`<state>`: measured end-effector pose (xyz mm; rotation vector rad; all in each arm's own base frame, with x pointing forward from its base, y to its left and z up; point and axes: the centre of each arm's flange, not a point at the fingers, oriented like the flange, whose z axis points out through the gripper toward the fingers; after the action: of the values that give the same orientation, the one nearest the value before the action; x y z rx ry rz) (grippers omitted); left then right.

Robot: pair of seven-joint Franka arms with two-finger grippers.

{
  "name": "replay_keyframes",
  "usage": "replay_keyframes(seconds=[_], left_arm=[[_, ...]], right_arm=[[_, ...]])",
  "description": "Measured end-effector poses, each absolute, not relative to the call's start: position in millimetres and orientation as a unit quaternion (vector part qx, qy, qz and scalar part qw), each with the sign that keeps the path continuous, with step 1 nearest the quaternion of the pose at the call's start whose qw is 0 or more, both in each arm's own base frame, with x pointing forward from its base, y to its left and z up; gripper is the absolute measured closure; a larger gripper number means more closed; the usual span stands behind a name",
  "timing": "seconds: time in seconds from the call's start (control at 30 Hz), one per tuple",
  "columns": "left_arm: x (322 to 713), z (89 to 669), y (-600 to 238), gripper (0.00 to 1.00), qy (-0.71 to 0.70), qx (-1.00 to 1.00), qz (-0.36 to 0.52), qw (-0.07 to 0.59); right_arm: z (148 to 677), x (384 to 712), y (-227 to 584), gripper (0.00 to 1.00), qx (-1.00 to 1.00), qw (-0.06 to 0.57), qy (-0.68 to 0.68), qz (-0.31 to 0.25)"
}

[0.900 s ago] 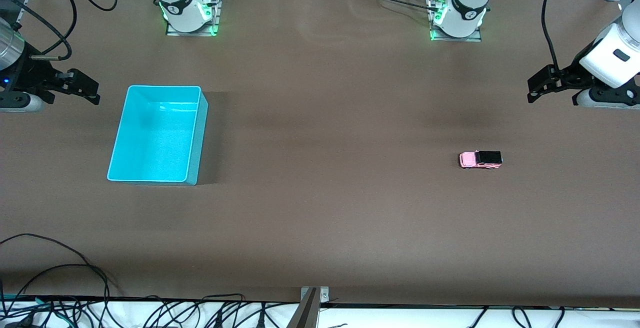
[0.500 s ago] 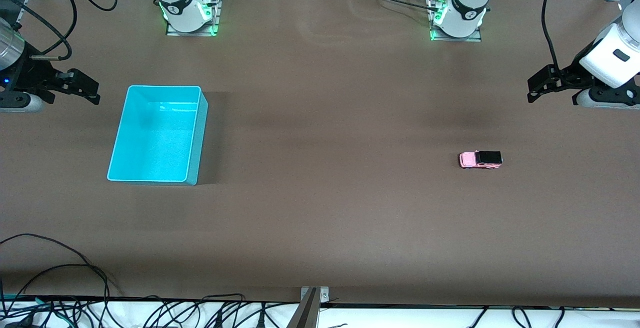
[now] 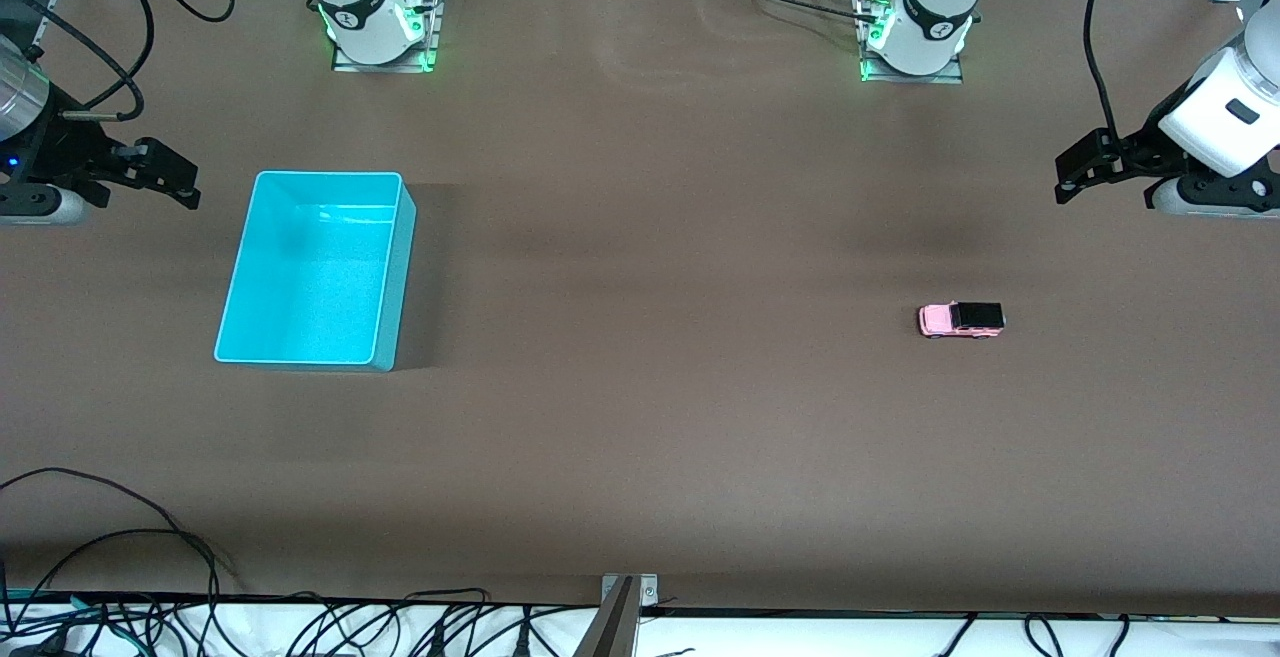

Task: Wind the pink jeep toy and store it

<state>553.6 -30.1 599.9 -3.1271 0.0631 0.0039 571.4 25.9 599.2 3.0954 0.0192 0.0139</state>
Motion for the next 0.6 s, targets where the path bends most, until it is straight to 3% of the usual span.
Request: replay_keyframes(seconds=[0.6], left_arm=[[553.7,604.8,-31.9,0.0,0.022,-1.0,-0.003,0.007]], right_arm=[[599.1,571.3,25.7,0.0,1.0,0.023,0.006,0.004]])
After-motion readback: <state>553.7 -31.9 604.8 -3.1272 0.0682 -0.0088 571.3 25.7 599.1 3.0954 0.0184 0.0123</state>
